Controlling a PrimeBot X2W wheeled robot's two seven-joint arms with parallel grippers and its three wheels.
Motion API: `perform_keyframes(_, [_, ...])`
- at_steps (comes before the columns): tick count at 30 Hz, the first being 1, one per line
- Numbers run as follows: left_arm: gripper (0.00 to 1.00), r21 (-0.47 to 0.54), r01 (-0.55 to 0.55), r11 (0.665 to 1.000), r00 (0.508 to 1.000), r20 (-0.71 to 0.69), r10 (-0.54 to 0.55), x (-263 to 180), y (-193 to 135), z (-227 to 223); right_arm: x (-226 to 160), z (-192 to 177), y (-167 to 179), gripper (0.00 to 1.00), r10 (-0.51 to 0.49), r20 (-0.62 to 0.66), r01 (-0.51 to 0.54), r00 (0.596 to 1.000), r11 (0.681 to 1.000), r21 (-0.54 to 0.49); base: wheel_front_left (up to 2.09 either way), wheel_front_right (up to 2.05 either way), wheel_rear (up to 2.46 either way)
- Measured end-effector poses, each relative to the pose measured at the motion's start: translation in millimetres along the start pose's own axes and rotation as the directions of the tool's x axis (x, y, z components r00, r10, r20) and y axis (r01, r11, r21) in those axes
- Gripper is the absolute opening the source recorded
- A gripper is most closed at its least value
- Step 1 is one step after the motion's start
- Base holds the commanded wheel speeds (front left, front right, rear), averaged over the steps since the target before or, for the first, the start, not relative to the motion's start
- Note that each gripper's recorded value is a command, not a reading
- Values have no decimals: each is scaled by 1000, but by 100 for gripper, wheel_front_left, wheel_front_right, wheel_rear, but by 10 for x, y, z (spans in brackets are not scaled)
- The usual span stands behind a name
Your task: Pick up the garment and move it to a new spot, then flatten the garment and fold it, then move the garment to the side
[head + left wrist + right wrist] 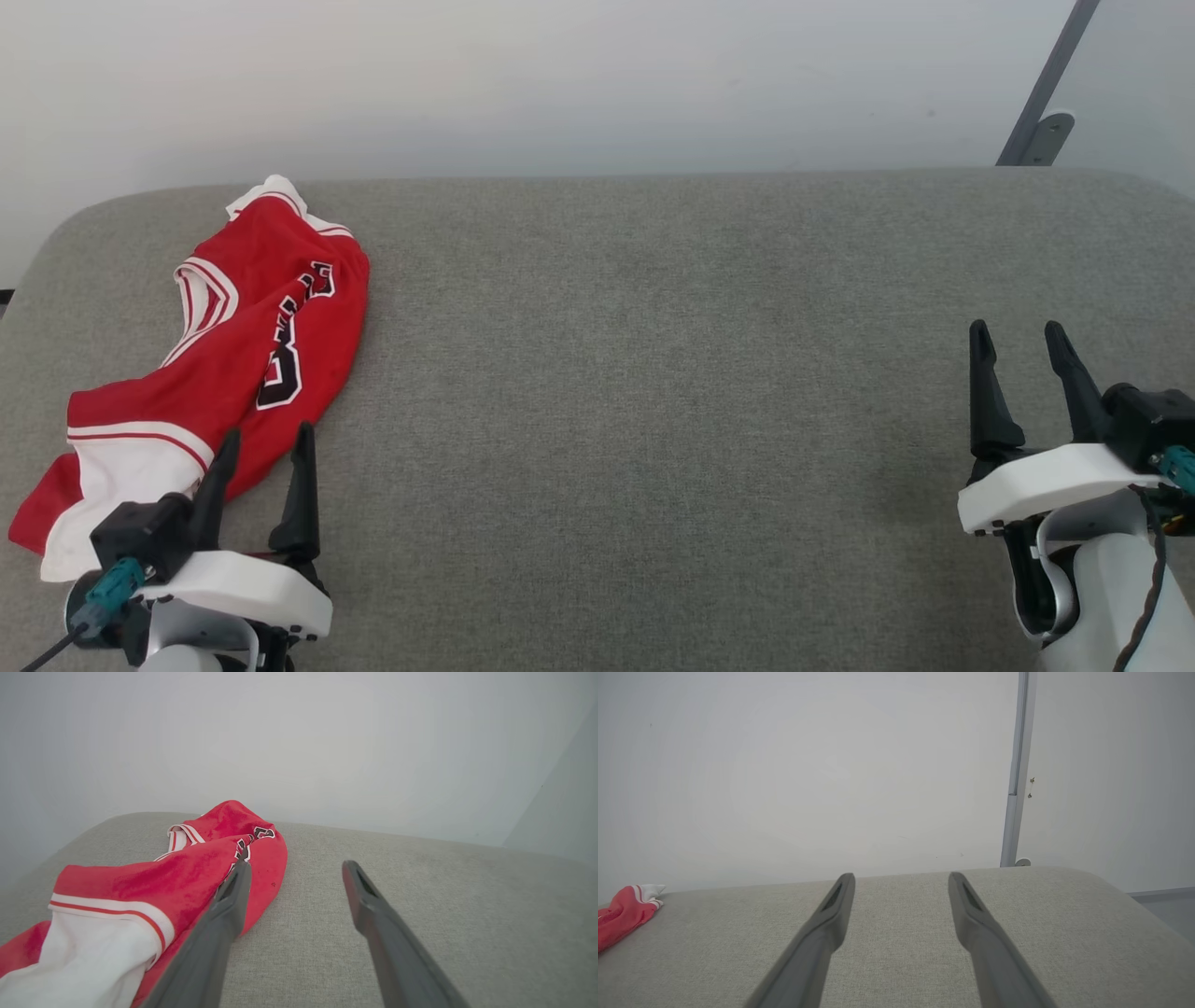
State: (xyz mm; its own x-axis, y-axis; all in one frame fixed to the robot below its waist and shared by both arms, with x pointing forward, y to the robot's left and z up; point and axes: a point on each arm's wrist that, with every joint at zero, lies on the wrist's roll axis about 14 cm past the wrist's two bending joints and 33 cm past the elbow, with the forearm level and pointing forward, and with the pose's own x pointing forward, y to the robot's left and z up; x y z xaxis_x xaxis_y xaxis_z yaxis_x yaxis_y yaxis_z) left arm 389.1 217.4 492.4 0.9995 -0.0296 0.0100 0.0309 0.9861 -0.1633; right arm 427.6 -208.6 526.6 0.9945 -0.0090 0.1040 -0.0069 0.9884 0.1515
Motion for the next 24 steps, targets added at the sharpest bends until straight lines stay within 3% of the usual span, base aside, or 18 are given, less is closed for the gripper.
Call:
perform_keyframes(9, [100, 56, 9, 998, 1000, 12, -9, 12, 37, 40, 78, -36, 76, 100, 25, 1, -24, 1000, 999, -36, 0, 0, 0])
perform_keyframes(14, [100, 93, -32, 995, 999, 28, 30, -33, 177, 90, 167, -107, 294, 100, 86, -9, -87, 996, 995, -54, 0, 0, 0])
perform_keyframes(24, [100, 99, -279, 955, 960, 53, 274, -589, 802, 135, 317, -377, 1402, 100, 359, -61, -360, 931, 933, -6, 0, 0, 0])
